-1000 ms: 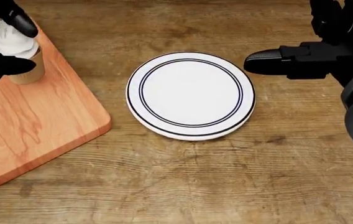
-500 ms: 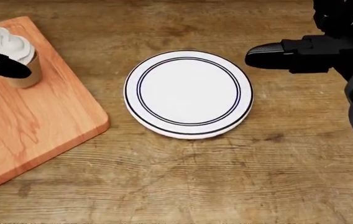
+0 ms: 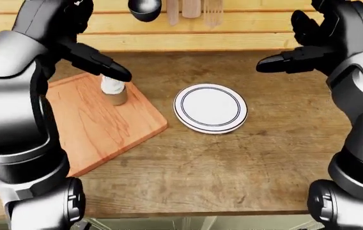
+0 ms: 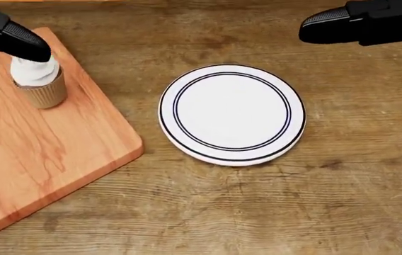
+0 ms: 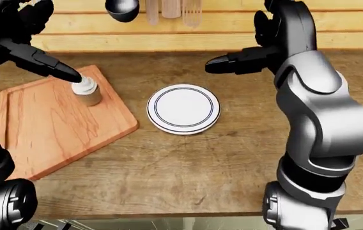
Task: Move the dessert items from the plate to the tray.
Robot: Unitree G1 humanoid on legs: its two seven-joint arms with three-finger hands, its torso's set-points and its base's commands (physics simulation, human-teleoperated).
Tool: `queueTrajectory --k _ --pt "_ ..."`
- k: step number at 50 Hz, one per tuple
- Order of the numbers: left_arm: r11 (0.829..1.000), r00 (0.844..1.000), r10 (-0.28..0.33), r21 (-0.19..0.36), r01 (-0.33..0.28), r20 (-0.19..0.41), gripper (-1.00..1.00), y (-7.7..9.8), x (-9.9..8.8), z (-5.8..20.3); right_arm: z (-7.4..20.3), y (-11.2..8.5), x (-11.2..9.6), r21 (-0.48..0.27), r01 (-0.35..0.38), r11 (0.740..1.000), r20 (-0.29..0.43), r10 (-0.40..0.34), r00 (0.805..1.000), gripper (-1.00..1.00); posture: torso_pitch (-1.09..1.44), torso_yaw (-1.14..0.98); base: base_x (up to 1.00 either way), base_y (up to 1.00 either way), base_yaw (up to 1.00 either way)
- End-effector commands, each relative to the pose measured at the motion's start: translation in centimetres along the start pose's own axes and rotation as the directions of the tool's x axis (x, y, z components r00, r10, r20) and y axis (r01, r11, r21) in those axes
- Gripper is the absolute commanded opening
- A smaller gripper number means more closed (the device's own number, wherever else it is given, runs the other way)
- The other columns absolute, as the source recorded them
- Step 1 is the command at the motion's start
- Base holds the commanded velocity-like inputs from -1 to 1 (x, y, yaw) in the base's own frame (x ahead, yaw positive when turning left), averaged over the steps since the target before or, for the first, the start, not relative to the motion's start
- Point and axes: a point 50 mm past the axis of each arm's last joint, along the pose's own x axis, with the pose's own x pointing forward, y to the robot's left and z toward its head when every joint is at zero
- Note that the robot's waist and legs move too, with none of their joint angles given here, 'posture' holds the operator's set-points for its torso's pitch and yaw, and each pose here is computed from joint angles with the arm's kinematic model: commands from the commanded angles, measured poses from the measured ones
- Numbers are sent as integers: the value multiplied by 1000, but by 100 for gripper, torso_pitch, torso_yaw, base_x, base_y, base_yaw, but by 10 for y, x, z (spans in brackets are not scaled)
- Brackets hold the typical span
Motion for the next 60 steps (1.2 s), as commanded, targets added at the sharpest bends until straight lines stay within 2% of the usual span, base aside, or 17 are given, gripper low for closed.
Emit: queueTrajectory --k 1,8,14,24,32,47,60 --pt "998 996 59 6 -60 64 100 12 -9 18 18 1 -3 -14 -6 1000 87 7 996 100 0 0 -66 45 0" --pt "999 995 50 2 -50 83 100 11 -13 29 23 1 -4 -19 -9 1000 93 10 996 100 0 0 -69 46 0" --pt "999 995 51 3 -52 84 100 11 -13 29 23 1 -5 -23 -8 1000 94 10 996 100 0 0 -64 39 0" --pt "999 996 44 -10 -43 75 100 6 -14 24 24 5 -4 -33 -35 999 104 38 994 100 0 0 0 36 0" --pt "999 996 39 -9 -38 75 100 3 -14 20 18 5 -4 -20 -26 999 97 27 995 100 0 0 0 45 0" --pt "999 997 36 -4 -36 71 100 0 -17 16 20 6 -6 -7 -34 999 107 34 994 100 0 0 0 12 75" --pt "1000 997 26 -4 -26 68 100 -5 -16 11 15 4 -7 8 -27 1000 111 26 993 100 0 0 59 42 0"
